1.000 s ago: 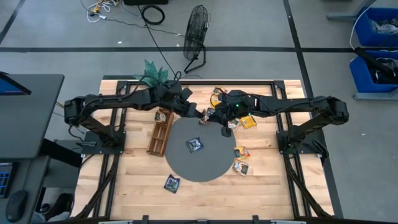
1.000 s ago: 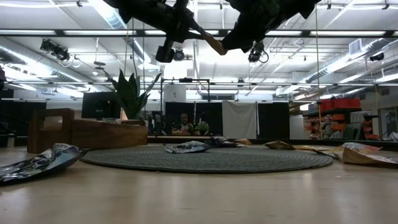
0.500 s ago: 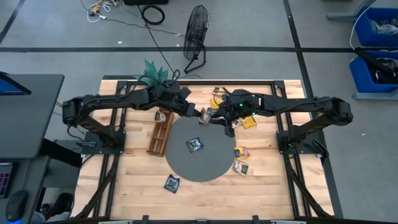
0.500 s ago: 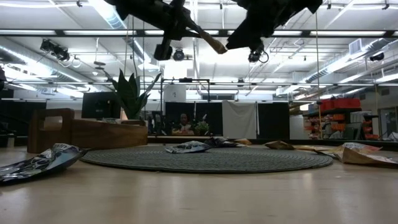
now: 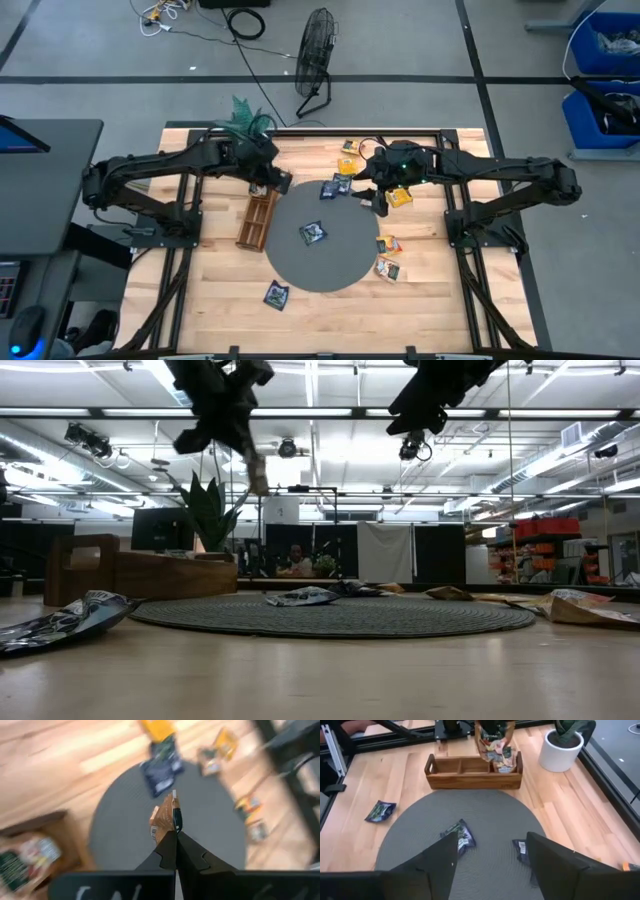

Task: Pick & Place Tea
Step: Put the brown tea bag into the top section of the wooden organizer

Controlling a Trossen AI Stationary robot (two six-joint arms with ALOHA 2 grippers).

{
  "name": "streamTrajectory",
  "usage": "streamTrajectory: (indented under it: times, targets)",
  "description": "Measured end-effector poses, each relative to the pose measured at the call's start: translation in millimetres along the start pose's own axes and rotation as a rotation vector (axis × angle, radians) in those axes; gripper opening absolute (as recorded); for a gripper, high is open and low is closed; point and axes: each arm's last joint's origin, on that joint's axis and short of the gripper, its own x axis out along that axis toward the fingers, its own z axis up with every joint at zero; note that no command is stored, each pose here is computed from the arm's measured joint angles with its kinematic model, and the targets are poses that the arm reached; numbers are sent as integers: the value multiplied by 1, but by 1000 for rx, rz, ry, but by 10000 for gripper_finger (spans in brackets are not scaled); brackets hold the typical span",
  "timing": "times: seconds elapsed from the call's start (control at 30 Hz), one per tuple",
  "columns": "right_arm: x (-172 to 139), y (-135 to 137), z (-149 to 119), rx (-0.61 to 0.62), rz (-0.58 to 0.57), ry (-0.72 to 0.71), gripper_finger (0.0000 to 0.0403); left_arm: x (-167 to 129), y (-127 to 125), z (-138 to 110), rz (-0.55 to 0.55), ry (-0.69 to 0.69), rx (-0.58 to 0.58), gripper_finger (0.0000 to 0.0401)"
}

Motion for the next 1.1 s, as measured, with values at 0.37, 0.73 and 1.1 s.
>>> streamTrajectory:
  times: [0.37, 0.73, 1.1]
  targets:
    - [1, 0, 0, 27, 0, 2, 235, 4, 20, -20, 329, -2, 30, 2]
    - [1, 0, 0, 31, 0, -4, 235, 39, 49, -49, 299, -68, -111, 2]
    - [1, 0, 1, 48, 0, -4, 235, 58, 71, -68, 359, -95, -160, 2]
